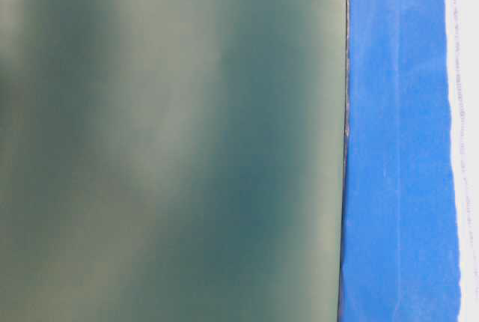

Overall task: Fold the blue towel.
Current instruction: 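Lift the far corners and fold them toward the near edge, then release the corners and raise both grippers off the towel, then grasp the folded strip's left and right ends with both grippers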

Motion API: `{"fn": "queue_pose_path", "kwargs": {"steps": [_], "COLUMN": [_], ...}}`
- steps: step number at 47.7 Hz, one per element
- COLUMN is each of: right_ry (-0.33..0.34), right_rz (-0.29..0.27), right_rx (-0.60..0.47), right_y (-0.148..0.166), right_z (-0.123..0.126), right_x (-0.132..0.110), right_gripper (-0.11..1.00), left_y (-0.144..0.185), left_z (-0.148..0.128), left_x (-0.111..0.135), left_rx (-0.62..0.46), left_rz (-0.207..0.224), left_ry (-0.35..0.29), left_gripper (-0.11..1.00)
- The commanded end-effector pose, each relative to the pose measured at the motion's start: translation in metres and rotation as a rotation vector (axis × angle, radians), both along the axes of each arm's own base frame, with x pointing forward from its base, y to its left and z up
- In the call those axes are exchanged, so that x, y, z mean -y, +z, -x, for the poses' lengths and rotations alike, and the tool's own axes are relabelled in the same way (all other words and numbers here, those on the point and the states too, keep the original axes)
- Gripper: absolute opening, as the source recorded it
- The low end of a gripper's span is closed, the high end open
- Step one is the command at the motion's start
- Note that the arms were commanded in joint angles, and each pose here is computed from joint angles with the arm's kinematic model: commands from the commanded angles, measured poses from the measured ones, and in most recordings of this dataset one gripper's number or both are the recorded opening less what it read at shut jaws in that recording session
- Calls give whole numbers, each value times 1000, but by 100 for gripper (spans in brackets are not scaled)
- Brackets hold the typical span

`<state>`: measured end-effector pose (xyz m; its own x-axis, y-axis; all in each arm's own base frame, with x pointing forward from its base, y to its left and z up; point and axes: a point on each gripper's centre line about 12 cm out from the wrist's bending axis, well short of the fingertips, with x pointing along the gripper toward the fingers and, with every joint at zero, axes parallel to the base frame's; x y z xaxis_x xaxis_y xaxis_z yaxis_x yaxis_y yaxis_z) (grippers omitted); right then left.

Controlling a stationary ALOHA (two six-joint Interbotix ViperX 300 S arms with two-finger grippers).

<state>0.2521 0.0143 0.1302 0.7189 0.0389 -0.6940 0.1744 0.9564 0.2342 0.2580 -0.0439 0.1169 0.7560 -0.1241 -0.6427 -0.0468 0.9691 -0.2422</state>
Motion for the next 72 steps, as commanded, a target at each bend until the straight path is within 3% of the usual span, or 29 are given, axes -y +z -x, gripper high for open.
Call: {"fn": "queue_pose_path", "kwargs": {"steps": [1,23,25,29,31,36,39,41,47,55,63,72], "right_ry": [3,15,24,33,37,40,45,45,11,-90,-154,-179], "right_rz": [-4,-5,-7,-14,-18,-23,-17,-15,-1,29,57,59], "right_rx": [15,-43,-42,-40,-35,-23,-20,-16,9,14,8,-25], "right_y": [5,-1,0,1,2,7,10,13,21,23,22,13], "right_z": [-7,-14,-14,-14,-15,-15,-14,-13,-10,-8,-6,-6], "right_x": [-2,-6,-9,-14,-16,-17,-17,-15,-2,31,54,62], "right_gripper": [5,6,6,7,13,43,61,66,59,60,60,60], "left_y": [5,9,9,10,11,18,23,26,36,37,37,31], "left_z": [-5,-11,-11,-11,-10,-7,-4,-2,3,5,5,4], "left_x": [2,3,3,3,3,2,0,-2,-17,-45,-64,-71], "left_rx": [16,27,27,28,28,28,26,21,41,47,46,30], "left_rz": [-2,4,5,8,9,9,3,3,-4,-45,-111,-129], "left_ry": [-9,-4,-3,-3,0,-1,-2,4,51,131,151,165], "left_gripper": [4,4,6,23,34,62,72,76,74,74,74,75]}}
